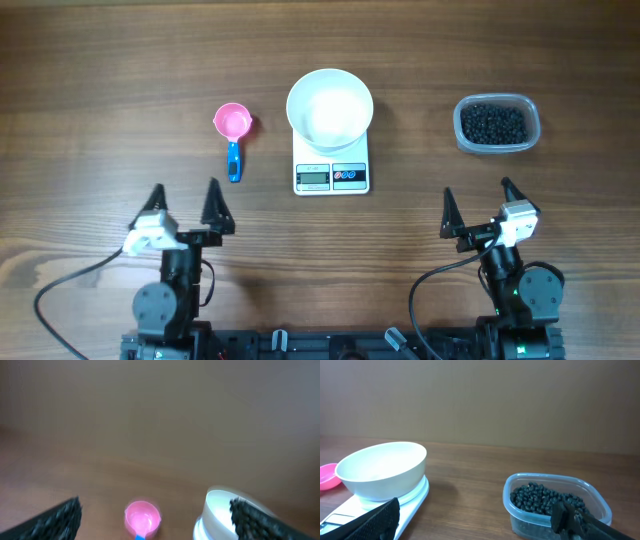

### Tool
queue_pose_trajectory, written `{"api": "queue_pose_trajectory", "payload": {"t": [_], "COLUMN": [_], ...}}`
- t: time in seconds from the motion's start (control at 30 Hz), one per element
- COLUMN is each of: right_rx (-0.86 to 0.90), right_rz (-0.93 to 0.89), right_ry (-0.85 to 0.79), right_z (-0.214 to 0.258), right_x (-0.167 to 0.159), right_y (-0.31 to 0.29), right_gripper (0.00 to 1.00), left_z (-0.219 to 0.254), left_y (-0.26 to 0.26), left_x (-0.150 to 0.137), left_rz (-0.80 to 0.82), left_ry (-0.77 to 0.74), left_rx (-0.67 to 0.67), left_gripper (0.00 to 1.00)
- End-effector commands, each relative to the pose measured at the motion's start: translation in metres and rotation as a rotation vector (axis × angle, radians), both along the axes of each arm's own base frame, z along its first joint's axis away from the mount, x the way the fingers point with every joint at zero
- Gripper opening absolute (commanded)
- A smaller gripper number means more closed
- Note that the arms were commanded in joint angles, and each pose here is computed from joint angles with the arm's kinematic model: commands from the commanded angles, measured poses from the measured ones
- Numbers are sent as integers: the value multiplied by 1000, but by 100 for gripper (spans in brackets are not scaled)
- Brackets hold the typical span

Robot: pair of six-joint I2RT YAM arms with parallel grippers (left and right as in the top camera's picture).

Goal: Scoop item into bowl and weigh 150g on scale
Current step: 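Raise the left gripper and move it over the pink scoop's blue handle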

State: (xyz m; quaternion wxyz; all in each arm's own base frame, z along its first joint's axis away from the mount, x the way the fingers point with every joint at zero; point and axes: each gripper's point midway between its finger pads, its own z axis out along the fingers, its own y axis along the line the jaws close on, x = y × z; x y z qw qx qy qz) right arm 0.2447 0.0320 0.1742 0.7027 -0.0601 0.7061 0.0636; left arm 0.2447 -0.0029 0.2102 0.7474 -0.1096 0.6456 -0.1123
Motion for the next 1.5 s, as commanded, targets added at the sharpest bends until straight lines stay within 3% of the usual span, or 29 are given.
{"api": "queue_pose_trajectory", "payload": {"t": [0.0, 0.13, 0.4, 0.6, 0.73, 0.87, 1.1, 1.23, 1.47], "right_rx": [-2, -2, -2, -2, -2, -2, -2, -2, -2], "right_rz": [-17, -17, -17, -17, -17, -17, -17, -17, -17], "right_ry": [-11, -11, -11, -11, -11, -11, -11, -11, -11], "right_z": [2, 2, 2, 2, 2, 2, 2, 2, 2], "right_x": [0, 0, 0, 0, 0, 0, 0, 0, 0], "right_y": [-3, -3, -3, -3, -3, -3, -3, -3, -3], "right_gripper": [100, 100, 100, 100, 100, 100, 100, 100, 100], "left_z": [36, 62, 131, 150, 128, 88, 7, -23, -66], "left_y": [3, 1, 2, -3, -8, -20, -23, -7, -10], "left_x": [-8, -17, -34, -13, 21, 59, 98, 117, 142], "left_rz": [10, -8, -8, -19, -28, -79, -67, 94, 100], "left_ry": [-125, -94, 137, 559, 869, 1034, 1298, 1351, 1413], "left_rx": [-16, -18, -25, 4, 20, 8, 13, -42, -47], "left_gripper": [100, 100, 100, 100, 100, 100, 100, 100, 100]}}
